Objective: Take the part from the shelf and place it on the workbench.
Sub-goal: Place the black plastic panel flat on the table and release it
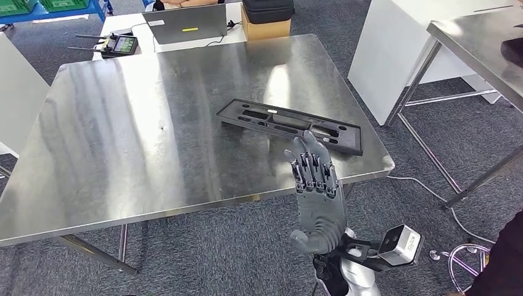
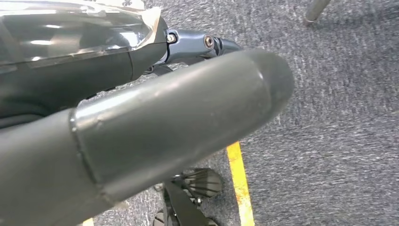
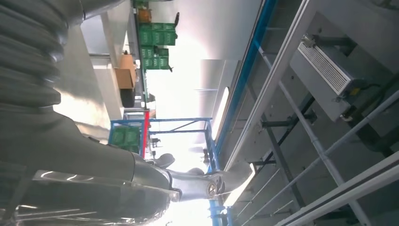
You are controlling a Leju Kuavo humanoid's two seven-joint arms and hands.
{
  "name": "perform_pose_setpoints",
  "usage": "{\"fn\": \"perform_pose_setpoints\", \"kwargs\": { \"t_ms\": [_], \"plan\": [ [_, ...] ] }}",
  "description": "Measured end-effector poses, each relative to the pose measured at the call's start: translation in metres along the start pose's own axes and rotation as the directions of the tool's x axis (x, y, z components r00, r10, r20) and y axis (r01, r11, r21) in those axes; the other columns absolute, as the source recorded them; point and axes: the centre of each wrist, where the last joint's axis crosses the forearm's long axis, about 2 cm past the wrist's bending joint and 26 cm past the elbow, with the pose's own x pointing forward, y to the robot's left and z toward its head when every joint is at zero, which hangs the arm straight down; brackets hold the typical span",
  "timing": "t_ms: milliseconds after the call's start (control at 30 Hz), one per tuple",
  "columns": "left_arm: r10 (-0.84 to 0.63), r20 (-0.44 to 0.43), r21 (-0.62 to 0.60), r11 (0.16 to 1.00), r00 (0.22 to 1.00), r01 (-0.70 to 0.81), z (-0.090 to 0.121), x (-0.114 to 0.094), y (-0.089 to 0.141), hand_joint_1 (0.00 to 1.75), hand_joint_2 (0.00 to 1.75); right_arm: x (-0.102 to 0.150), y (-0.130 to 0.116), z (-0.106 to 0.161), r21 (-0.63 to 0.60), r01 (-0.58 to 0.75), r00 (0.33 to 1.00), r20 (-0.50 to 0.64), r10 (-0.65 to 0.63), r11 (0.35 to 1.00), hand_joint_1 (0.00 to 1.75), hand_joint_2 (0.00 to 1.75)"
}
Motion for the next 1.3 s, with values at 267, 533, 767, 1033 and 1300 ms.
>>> {"fn": "perform_pose_setpoints", "kwargs": {
  "t_ms": [267, 533, 767, 1033, 1300],
  "plan": [
    [0.003, 0.002, 0.0, 1.0, 1.0, -0.003, -0.001, 0.001, 0.0, 0.0, 0.0, 0.0, 0.0, 0.002, -0.003, -0.001, 1.0, -0.004, 0.001, 1.0, 0.0, 1.75],
    [0.003, 0.003, -0.003, 1.0, 1.0, -0.003, -0.001, 0.003, -0.002, 0.0, 0.0, 0.001, -0.002, 0.004, -0.01, -0.011, 1.0, -0.002, 0.011, 1.0, 0.0, 1.75],
    [0.002, -0.001, -0.005, 1.0, 1.0, -0.002, -0.001, 0.003, -0.002, 0.0, 0.0, 0.002, -0.004, 0.006, -0.012, -0.022, 1.0, -0.008, 0.022, 1.0, 0.0, 1.75],
    [0.002, -0.011, 0.004, 1.0, 1.0, -0.002, 0.0, 0.002, -0.002, 0.0, 0.0, 0.002, -0.006, 0.002, -0.011, -0.042, 0.999, 0.006, 0.042, 0.999, 0.0, 1.75],
    [0.007, -0.013, 0.019, 1.0, 1.0, -0.007, 0.002, -0.002, -0.001, 0.0, 0.0, 0.007, -0.018, 0.01, -0.106, -0.203, 0.979, -0.041, 0.2, 0.973, 0.0, 1.75]
  ]
}}
